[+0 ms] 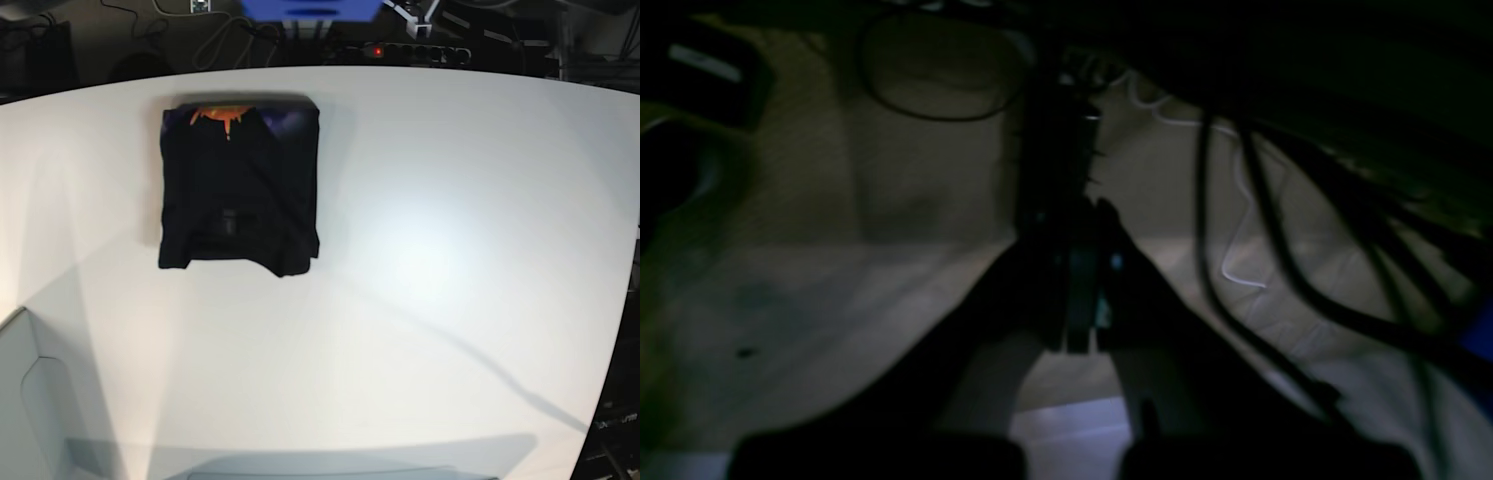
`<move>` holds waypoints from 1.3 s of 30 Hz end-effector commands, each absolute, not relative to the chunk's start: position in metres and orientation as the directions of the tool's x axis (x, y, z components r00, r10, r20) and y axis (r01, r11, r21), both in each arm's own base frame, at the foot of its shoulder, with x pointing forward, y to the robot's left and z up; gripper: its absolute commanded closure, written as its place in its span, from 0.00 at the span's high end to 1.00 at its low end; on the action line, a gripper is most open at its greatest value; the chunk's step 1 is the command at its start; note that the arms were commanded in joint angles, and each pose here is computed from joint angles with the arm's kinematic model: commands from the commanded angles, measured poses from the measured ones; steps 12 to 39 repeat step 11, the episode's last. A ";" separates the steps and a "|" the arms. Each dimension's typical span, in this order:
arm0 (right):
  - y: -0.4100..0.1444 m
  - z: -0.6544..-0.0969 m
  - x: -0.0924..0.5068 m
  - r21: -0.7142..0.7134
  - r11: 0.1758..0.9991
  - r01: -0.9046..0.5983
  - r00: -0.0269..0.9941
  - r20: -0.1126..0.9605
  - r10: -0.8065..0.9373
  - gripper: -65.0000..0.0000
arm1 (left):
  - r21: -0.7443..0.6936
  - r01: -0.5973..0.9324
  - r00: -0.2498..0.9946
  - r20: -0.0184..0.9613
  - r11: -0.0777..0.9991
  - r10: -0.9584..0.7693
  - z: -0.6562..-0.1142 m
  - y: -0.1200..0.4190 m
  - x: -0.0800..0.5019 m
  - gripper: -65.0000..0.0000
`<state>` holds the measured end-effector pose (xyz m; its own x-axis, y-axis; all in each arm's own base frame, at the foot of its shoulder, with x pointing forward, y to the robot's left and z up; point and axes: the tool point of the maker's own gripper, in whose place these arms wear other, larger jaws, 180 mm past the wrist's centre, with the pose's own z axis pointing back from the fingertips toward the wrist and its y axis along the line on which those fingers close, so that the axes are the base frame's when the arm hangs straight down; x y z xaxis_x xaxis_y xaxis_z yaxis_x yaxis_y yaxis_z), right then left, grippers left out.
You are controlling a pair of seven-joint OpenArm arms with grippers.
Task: Fold the T-shirt properly
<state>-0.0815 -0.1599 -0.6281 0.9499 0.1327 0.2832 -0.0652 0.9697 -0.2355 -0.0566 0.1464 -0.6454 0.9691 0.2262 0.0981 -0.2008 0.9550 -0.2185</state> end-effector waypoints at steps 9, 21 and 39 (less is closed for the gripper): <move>-0.177 -0.629 -0.039 -0.428 0.887 -0.174 0.917 0.258 0.305 0.00 | -0.027 -0.117 0.974 0.190 0.993 0.119 -0.653 0.182 -0.002 0.00; -0.179 -0.632 -0.029 -0.431 0.885 -0.175 0.917 0.257 0.306 0.00 | -0.025 -0.118 0.977 0.174 0.993 0.120 -0.654 0.182 -0.005 0.00; -0.179 -0.632 -0.029 -0.431 0.885 -0.175 0.917 0.257 0.306 0.00 | -0.025 -0.118 0.977 0.174 0.993 0.120 -0.654 0.182 -0.005 0.00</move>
